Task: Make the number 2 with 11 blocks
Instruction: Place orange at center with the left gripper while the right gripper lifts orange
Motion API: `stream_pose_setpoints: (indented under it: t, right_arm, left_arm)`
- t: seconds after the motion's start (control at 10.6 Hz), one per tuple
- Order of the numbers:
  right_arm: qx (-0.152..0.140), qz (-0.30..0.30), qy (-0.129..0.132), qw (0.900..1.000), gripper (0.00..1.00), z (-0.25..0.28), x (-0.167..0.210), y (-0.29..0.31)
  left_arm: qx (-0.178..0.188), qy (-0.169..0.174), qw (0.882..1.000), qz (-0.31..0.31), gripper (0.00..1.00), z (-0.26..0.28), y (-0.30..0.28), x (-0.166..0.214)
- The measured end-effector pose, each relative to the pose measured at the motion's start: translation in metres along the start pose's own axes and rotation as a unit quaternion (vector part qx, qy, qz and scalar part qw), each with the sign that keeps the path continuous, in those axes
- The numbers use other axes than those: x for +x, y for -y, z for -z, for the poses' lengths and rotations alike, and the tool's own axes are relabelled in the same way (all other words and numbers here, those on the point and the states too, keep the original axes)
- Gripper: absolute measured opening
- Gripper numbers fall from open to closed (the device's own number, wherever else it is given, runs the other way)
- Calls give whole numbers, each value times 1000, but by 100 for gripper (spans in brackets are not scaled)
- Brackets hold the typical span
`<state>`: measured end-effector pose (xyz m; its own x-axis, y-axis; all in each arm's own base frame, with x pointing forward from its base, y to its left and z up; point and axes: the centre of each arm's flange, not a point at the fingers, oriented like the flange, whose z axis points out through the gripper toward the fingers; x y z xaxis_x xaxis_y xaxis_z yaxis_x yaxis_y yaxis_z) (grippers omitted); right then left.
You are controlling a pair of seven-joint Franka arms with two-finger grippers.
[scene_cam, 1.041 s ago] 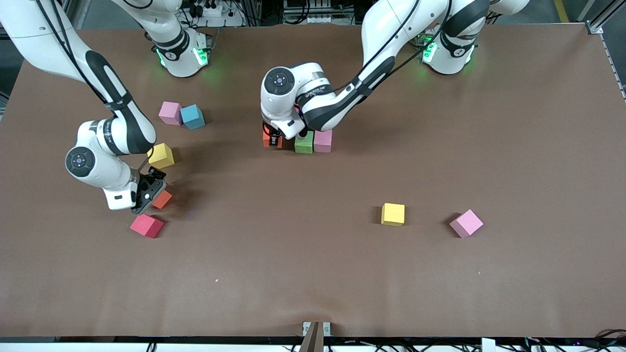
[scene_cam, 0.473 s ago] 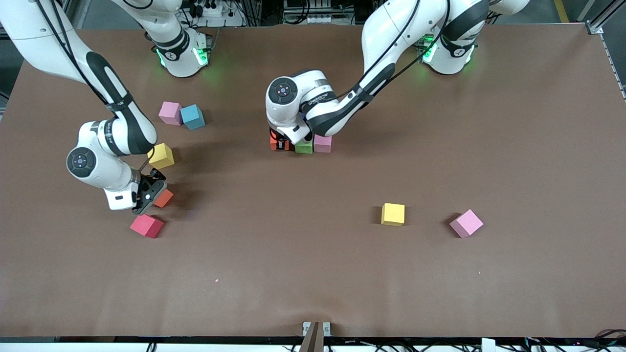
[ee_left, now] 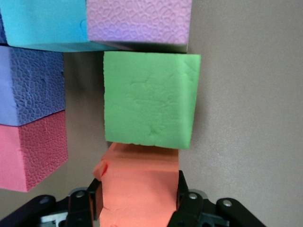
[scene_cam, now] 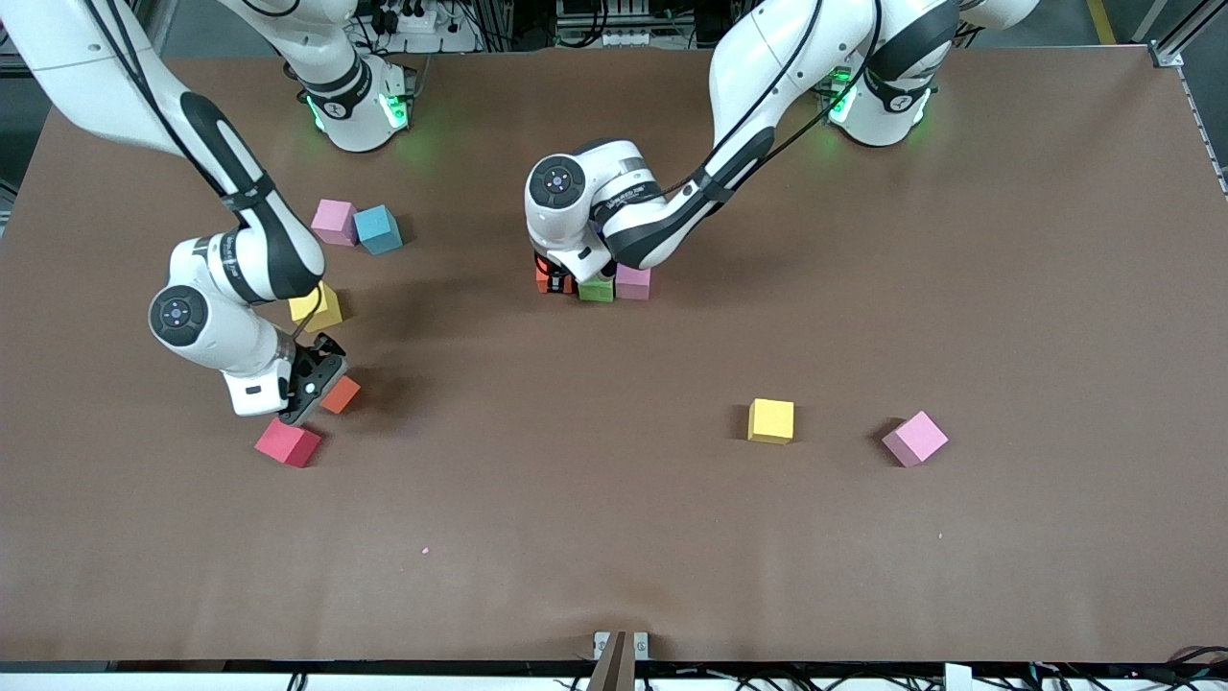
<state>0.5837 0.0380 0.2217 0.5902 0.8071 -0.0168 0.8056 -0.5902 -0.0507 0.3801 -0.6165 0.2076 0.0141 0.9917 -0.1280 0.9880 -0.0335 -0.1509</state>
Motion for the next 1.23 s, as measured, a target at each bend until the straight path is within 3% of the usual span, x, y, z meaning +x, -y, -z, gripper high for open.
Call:
stream_pose_setpoints:
  t: [0.57, 1.23]
  right_arm:
    - [-13, -31, 18, 999, 59, 27, 58, 52]
    - [-14, -50, 19, 998, 59, 26, 57, 50]
  left_arm:
    - [2, -4, 1000, 2, 59, -5, -1, 3]
    - [4, -9, 1000, -3, 59, -5, -2, 6]
